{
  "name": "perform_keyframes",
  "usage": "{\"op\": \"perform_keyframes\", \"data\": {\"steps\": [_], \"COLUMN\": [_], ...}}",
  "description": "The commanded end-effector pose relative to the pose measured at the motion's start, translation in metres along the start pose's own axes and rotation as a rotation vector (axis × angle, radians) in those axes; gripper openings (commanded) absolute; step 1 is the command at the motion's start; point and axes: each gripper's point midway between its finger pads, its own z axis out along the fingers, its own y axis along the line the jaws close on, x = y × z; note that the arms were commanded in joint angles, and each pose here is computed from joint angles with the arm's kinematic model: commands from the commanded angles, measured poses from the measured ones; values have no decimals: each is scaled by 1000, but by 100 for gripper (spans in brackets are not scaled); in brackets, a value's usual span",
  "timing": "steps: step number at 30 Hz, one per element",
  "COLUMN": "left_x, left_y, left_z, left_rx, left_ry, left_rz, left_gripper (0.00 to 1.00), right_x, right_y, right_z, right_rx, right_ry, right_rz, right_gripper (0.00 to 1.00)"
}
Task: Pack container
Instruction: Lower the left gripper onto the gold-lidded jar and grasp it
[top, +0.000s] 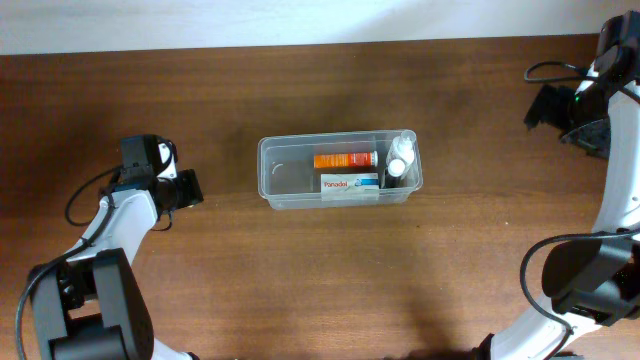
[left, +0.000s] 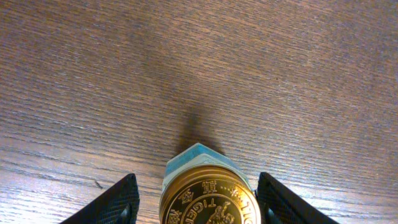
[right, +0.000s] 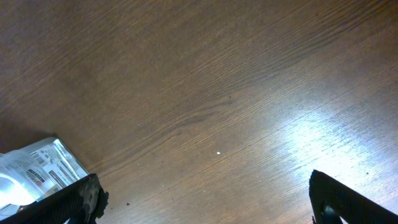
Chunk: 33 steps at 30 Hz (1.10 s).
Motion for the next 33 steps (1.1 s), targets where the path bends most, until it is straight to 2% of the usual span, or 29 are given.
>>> {"op": "perform_keyframes", "data": {"steps": [1, 4, 7, 9, 17, 19, 22, 29, 33], "left_x": [-5, -4, 1, 5, 13, 11, 9, -6, -26], "left_y": [2, 3, 3, 4, 5, 5, 5, 2, -10], "left_z": [1, 2, 8, 14, 25, 25, 25, 20, 6], "left_rx": [-9, -10, -11, -12, -15, -14, -13, -6, 35], "left_ry": [-6, -2, 18, 36, 67, 61, 51, 28, 18], "left_rz": [35, 37, 37, 36, 34, 34, 34, 35, 42], "left_gripper": [61, 61, 68, 69, 67, 61, 45, 42, 42], "right_x": [0, 0, 0, 0, 0, 0, 0, 0, 0], "right_y": [1, 1, 1, 1, 1, 1, 1, 1, 1], "right_z": [1, 1, 1, 1, 1, 1, 1, 1, 1], "right_rx": [-2, -2, -2, -2, -2, -2, -2, -2, -2], "right_ry": [1, 1, 1, 1, 1, 1, 1, 1, 1], "right_rz": [10, 10, 10, 10, 10, 10, 10, 10, 10], "right_gripper": [98, 98, 98, 98, 98, 99, 98, 98, 98]}}
